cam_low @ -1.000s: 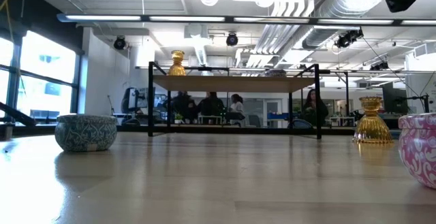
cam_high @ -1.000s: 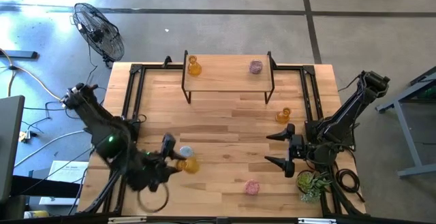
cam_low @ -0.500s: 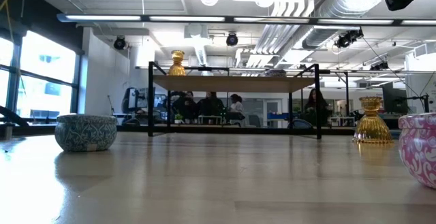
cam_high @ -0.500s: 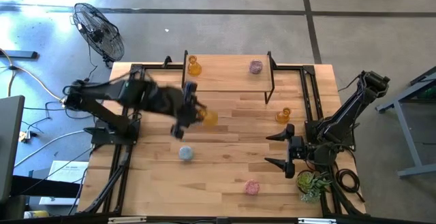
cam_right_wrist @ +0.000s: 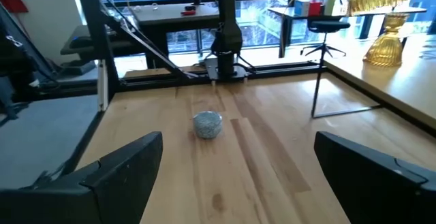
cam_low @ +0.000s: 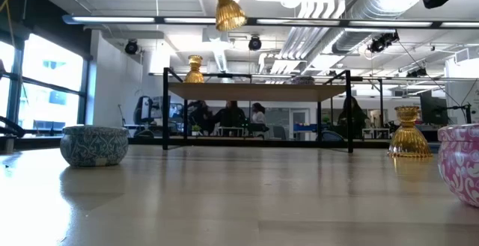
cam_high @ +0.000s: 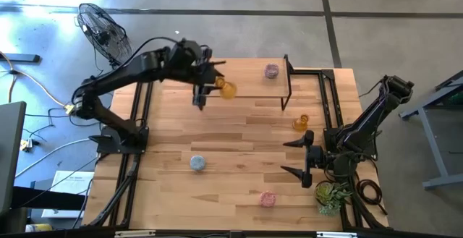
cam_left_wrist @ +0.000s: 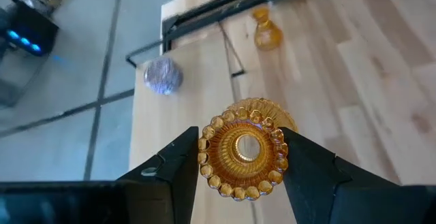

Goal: Pick & Place candle stick holders
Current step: Put the bottom orange candle holder on the shelf

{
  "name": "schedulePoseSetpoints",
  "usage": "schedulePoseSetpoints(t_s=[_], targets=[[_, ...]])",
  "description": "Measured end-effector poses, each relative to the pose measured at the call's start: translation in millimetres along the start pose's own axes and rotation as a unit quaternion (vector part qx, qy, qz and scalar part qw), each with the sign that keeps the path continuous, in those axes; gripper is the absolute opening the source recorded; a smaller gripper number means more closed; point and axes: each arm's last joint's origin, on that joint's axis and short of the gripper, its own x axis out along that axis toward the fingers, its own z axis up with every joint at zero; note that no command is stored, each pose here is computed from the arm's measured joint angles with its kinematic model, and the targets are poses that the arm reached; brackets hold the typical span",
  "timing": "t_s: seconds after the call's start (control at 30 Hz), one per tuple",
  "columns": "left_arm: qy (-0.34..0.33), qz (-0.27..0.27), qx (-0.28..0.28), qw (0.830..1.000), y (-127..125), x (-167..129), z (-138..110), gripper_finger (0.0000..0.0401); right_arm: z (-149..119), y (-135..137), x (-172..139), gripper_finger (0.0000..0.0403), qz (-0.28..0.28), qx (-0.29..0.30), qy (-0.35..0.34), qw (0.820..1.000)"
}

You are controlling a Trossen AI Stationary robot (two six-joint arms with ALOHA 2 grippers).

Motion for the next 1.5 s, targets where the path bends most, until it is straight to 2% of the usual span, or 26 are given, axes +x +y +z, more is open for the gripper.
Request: schedulePoseSetpoints(t_s=[0.23, 0.47, 0.63, 1.07, 1.5], targets=[[0.047, 0.021, -0.015, 0.999, 38.7, 35.8, -18.3, 0.0166, -0.7, -4.2, 6.3, 0.0378, 0.003, -0.007, 0.011, 1.0], [0.072, 0.036, -0.055, 0.995, 83.5, 48.6, -26.6, 0.0166, -2.1, -9.2, 13.3, 0.0378, 0.015, -0.009, 0.028, 0.999], [0.101, 0.029, -0.09, 0.99, 102.9, 54.0, -35.7, 0.0166, -2.9, -12.4, 17.2, 0.0378, 0.018, -0.013, 0.038, 0.999], [0.143, 0.0, -0.126, 0.982, 123.3, 92.7, -69.6, 0.0166, -3.9, -21.1, 26.7, 0.0378, 0.022, -0.015, 0.058, 0.998], [0.156, -0.019, -0.141, 0.977, 123.2, 102.1, -77.5, 0.0166, -3.7, -22.4, 28.2, 0.0378, 0.026, -0.013, 0.06, 0.998]])
